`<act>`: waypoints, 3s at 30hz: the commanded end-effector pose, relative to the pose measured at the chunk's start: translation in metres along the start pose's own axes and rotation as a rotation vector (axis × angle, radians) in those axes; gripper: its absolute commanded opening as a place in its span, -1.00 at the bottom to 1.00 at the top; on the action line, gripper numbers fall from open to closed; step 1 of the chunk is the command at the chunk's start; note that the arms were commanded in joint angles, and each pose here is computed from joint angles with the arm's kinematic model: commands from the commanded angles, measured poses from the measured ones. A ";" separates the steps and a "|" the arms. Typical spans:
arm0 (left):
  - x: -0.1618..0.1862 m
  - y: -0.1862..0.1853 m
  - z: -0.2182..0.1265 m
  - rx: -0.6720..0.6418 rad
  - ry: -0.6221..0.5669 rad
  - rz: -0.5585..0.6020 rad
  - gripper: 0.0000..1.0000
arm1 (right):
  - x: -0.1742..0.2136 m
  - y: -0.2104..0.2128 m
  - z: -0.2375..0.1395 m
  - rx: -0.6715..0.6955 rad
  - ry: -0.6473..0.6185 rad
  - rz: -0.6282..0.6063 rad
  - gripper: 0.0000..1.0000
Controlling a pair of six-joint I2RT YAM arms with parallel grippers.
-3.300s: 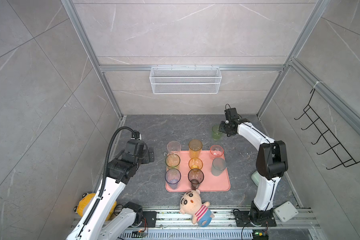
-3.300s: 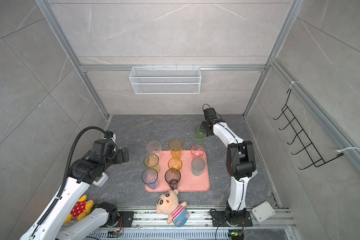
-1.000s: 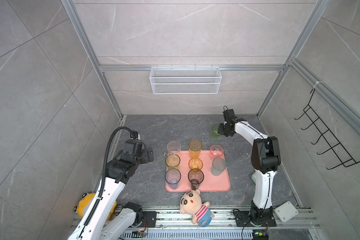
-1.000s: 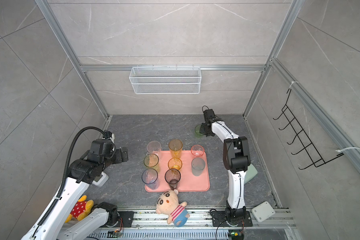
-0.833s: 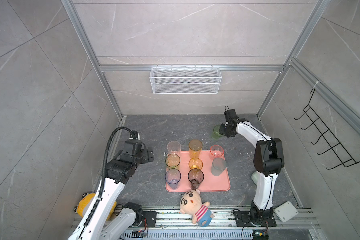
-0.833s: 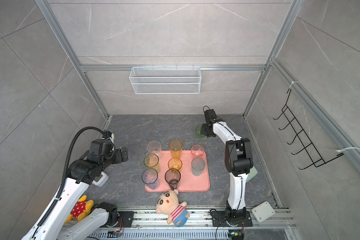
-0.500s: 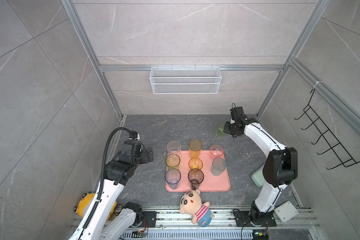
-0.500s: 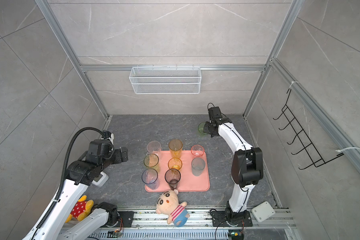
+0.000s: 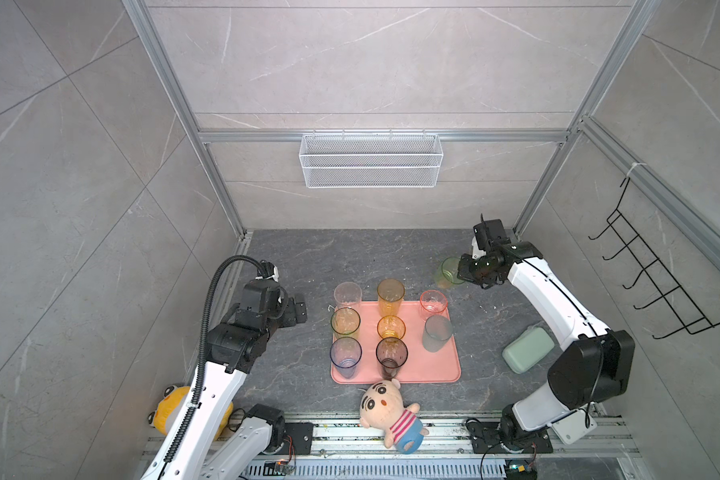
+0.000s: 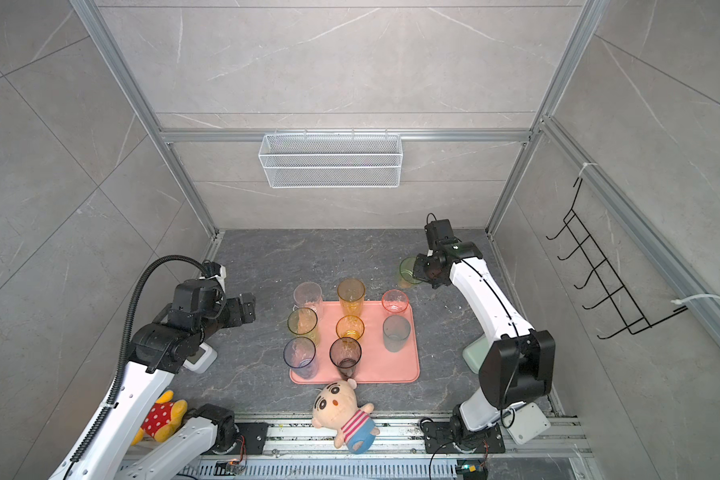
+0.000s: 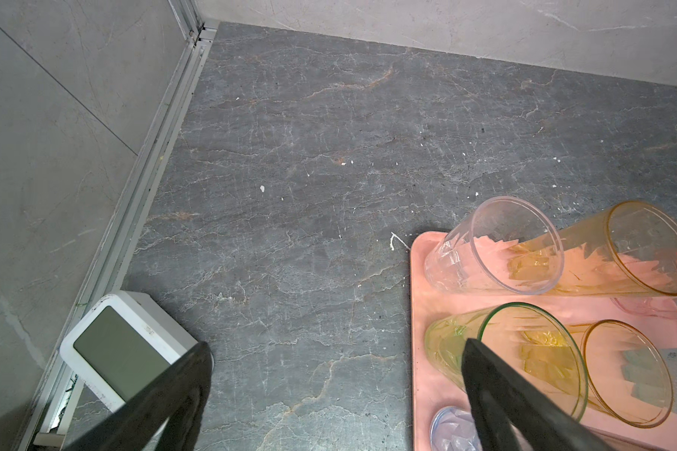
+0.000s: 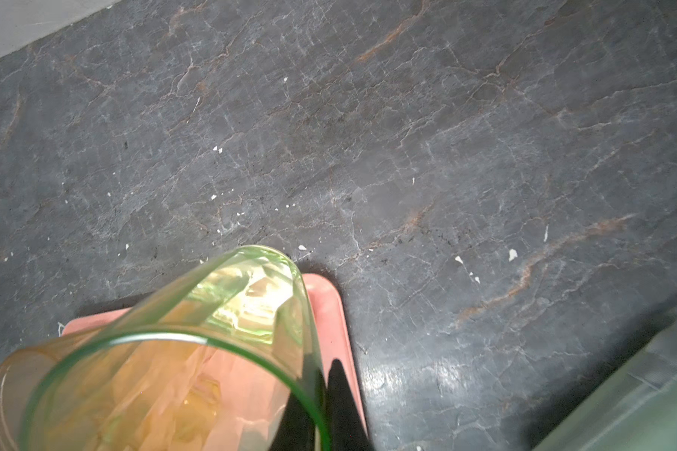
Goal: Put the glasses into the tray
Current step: 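Lift the green glass and carry it to the tray's near corner, then lower the green glass onto the tray beside the teal glass and open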
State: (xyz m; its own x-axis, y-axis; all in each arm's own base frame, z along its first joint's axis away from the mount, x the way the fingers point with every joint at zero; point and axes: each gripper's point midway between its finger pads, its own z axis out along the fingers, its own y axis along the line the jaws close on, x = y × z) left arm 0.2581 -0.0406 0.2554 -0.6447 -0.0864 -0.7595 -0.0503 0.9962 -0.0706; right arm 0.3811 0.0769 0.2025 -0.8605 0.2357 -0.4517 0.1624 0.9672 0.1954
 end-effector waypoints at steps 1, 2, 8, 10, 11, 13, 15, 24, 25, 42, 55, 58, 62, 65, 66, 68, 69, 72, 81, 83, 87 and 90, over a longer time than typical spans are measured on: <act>-0.006 -0.003 -0.002 0.021 -0.027 -0.020 1.00 | 0.017 0.004 -0.027 -0.022 0.013 -0.039 -1.00; -0.006 -0.002 -0.002 0.020 -0.027 -0.020 1.00 | 0.020 0.006 -0.032 -0.028 0.011 -0.046 -1.00; -0.006 -0.002 -0.002 0.019 -0.029 -0.022 1.00 | 0.043 0.014 -0.059 -0.032 0.006 -0.108 -1.00; -0.006 -0.002 -0.002 0.020 -0.027 -0.022 1.00 | 0.052 0.017 -0.066 -0.040 0.009 -0.123 -1.00; -0.005 -0.003 -0.002 0.021 -0.026 -0.021 1.00 | 0.058 0.019 -0.069 -0.046 0.014 -0.131 -1.00; -0.006 -0.003 -0.001 0.022 -0.025 -0.021 1.00 | 0.068 0.024 -0.078 -0.048 0.010 -0.154 -1.00; -0.005 -0.002 -0.001 0.021 -0.025 -0.024 1.00 | 0.079 0.029 -0.084 -0.059 0.010 -0.173 -1.00; -0.005 -0.005 0.001 0.031 -0.019 -0.024 1.00 | 0.118 0.041 -0.099 -0.103 0.044 -0.249 -1.00; -0.005 -0.004 0.000 0.031 -0.021 -0.025 1.00 | 0.122 0.040 -0.099 -0.100 0.049 -0.254 -1.00; -0.005 -0.004 0.000 0.028 -0.021 -0.025 1.00 | 0.192 0.014 -0.092 -0.001 0.128 -0.314 -1.00; -0.004 -0.005 0.002 0.033 -0.014 -0.027 1.00 | 0.231 0.009 -0.044 0.008 0.197 -0.284 -1.00; -0.004 -0.006 0.002 0.036 -0.010 -0.025 1.00 | 0.237 0.006 -0.035 0.016 0.205 -0.276 -1.00; -0.003 -0.006 0.002 0.036 -0.010 -0.026 1.00 | 0.240 0.002 -0.025 0.031 0.206 -0.271 -1.00; -0.003 -0.006 0.002 0.035 -0.010 -0.026 1.00 | 0.242 0.002 -0.020 0.037 0.204 -0.272 -1.00; -0.003 -0.006 0.002 0.034 -0.009 -0.026 1.00 | 0.242 0.002 -0.018 0.042 0.205 -0.274 -1.00; -0.004 -0.006 0.002 0.035 -0.010 -0.026 1.00 | 0.243 0.000 -0.015 0.056 0.206 -0.275 -1.00; -0.004 -0.006 0.003 0.035 -0.010 -0.026 1.00 | 0.243 -0.001 -0.013 0.067 0.206 -0.277 -1.00; -0.003 -0.006 0.003 0.034 -0.008 -0.026 1.00 | 0.242 -0.003 -0.010 0.089 0.206 -0.277 -1.00; -0.003 -0.006 0.004 0.033 -0.003 -0.024 1.00 | 0.244 -0.004 -0.001 0.098 0.200 -0.268 -1.00; -0.003 -0.006 0.004 0.034 -0.002 -0.025 1.00 | 0.244 -0.003 0.001 0.101 0.202 -0.268 -1.00; -0.003 -0.006 0.004 0.033 -0.004 -0.023 1.00 | 0.247 -0.003 0.005 0.103 0.209 -0.269 -1.00; -0.003 -0.006 0.003 0.034 -0.006 -0.023 1.00 | 0.246 -0.002 0.006 0.107 0.205 -0.275 -1.00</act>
State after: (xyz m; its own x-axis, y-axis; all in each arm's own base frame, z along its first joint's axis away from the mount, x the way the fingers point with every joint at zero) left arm 0.2592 -0.0444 0.2496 -0.6623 -0.0895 -0.7439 -0.0396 0.9956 -0.0845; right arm 0.1705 0.1343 0.0896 -0.9592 -0.0548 -0.2774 -0.0596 0.9982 0.0090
